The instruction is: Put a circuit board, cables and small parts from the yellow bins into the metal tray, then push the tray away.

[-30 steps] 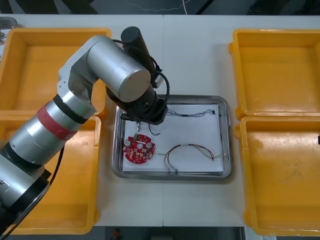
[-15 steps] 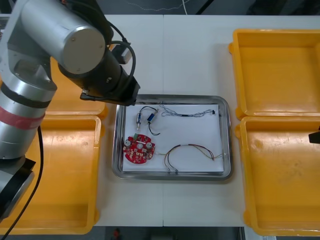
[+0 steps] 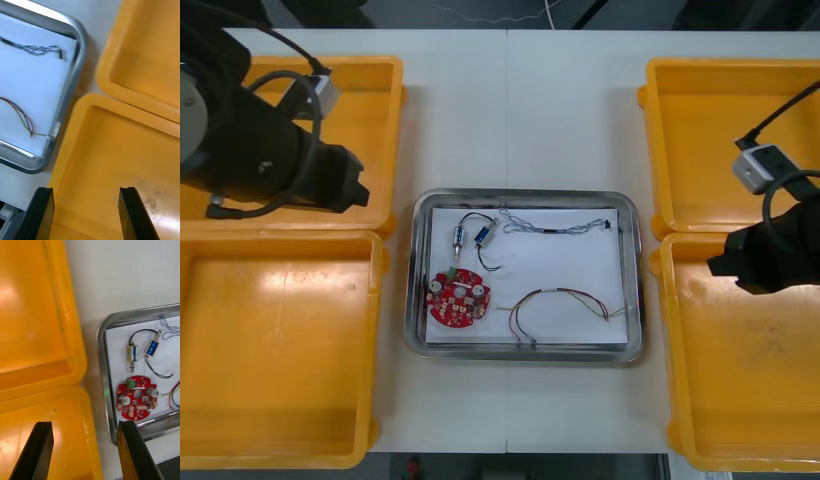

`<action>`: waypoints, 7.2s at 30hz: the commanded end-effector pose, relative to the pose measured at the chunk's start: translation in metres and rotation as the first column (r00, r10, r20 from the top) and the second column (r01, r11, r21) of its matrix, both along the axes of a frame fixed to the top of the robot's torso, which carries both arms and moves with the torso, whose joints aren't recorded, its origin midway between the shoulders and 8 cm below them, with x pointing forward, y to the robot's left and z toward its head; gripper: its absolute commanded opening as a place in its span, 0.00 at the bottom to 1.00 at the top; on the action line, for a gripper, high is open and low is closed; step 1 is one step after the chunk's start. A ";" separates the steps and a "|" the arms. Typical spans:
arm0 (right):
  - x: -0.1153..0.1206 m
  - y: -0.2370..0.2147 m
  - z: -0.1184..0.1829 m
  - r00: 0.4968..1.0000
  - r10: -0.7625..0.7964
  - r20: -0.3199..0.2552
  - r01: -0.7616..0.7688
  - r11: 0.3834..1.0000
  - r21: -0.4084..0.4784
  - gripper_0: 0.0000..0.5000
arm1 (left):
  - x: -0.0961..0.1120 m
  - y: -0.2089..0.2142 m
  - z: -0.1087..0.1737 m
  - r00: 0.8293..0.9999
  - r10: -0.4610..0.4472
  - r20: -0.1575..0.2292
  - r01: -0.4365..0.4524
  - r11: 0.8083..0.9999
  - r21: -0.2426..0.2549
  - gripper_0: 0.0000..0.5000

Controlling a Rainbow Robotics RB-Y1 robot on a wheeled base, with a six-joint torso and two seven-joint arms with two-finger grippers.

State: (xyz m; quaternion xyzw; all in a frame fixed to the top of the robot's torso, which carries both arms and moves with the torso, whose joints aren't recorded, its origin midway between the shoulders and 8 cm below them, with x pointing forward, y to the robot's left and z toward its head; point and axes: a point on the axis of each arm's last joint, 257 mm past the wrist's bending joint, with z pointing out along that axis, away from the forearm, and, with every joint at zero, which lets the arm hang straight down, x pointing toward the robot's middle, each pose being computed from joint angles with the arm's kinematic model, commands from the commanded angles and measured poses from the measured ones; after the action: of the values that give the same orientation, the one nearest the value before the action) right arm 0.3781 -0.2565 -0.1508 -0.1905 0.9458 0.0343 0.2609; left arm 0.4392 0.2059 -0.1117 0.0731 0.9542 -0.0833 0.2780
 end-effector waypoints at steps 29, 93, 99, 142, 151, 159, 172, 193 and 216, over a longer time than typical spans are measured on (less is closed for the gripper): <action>-0.042 0.208 -0.067 0.656 0.755 -0.030 -0.706 0.598 -0.379 1.00 | -0.068 0.155 -0.015 0.961 0.276 -0.021 -0.273 0.957 0.100 1.00; -0.027 0.234 -0.162 0.535 0.833 -0.142 -0.730 0.371 -0.574 0.07 | -0.078 0.160 -0.022 0.969 0.245 -0.028 -0.240 0.962 0.135 1.00; -0.018 0.232 -0.158 0.543 0.830 -0.126 -0.707 0.371 -0.602 0.06 | -0.078 0.160 -0.022 0.969 0.245 -0.028 -0.240 0.962 0.135 1.00; 0.107 0.245 -0.067 0.588 0.806 -0.065 -0.501 0.300 -0.811 0.04 | -0.078 0.160 -0.022 0.969 0.245 -0.028 -0.240 0.962 0.135 1.00; 0.133 0.247 -0.047 0.602 0.798 -0.031 -0.453 0.308 -0.837 0.03 | -0.078 0.160 -0.022 0.969 0.245 -0.028 -0.240 0.962 0.135 1.00; 0.161 0.258 -0.033 0.602 0.798 0.020 -0.421 0.339 -0.841 0.03 | -0.078 0.160 -0.022 0.969 0.245 -0.028 -0.240 0.962 0.135 1.00; 0.206 0.263 -0.012 0.580 0.808 0.104 -0.382 0.382 -0.842 0.03 | -0.078 0.160 -0.022 0.969 0.245 -0.028 -0.240 0.962 0.135 1.00; 0.261 0.260 0.010 0.525 0.831 0.183 -0.322 0.393 -0.861 0.04 | -0.078 0.160 -0.022 0.969 0.245 -0.028 -0.240 0.962 0.135 1.00; 0.229 0.275 0.025 0.596 0.764 0.245 -0.397 0.546 -0.738 1.00 | -0.078 0.160 -0.022 0.969 0.245 -0.028 -0.240 0.962 0.135 1.00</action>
State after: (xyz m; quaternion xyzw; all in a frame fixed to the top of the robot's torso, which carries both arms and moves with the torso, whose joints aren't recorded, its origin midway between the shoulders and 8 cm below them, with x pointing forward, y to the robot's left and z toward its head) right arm 0.6232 -0.0134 -0.1586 -0.5770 0.6692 -0.2670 0.3847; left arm 0.3661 0.3530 -0.1455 -0.0553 0.9665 -0.0174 0.2500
